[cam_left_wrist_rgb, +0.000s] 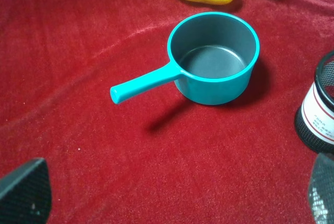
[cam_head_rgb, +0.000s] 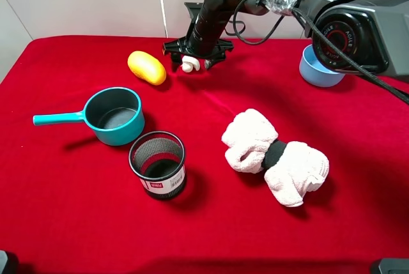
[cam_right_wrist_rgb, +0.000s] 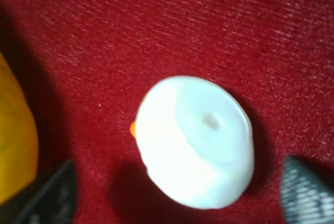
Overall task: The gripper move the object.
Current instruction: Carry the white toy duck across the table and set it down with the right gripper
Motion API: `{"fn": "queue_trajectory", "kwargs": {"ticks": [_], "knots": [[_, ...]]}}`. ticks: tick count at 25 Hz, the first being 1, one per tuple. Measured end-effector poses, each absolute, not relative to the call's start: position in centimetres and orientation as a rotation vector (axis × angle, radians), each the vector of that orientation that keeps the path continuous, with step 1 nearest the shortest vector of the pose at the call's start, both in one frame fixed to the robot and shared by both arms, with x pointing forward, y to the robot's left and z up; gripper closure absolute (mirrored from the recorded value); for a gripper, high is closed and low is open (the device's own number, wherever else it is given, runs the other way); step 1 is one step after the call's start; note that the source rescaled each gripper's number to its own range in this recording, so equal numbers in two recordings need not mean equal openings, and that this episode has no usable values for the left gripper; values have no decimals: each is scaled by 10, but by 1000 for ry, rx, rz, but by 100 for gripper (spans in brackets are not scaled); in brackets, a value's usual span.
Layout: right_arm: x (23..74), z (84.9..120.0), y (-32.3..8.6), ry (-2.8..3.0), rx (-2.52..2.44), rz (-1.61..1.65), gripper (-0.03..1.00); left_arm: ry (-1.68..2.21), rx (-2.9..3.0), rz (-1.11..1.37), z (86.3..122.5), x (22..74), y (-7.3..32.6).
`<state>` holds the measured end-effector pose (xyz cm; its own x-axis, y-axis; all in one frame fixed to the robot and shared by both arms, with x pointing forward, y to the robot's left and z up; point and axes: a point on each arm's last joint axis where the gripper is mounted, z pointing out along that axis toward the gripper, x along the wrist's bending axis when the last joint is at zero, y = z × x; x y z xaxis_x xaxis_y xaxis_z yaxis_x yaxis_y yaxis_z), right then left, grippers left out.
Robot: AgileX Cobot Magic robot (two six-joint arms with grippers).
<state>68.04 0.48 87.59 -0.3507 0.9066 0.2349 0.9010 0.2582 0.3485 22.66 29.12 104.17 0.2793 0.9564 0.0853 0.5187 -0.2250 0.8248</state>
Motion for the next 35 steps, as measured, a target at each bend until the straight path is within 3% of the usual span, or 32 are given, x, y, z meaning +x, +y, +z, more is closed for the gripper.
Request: {"fn": "queue_trajectory", "kwargs": {"ticks": [2,5,35], "knots": [[680,876,5,2482,1783,672,3,1329,1859,805,1042,227,291],[679,875,4,2496,1781,652,-3,1329,1859,805,1042,227,291],[654,968,-12,2657,1616,503,-3,1329,1859,805,1042,227,291]]}}
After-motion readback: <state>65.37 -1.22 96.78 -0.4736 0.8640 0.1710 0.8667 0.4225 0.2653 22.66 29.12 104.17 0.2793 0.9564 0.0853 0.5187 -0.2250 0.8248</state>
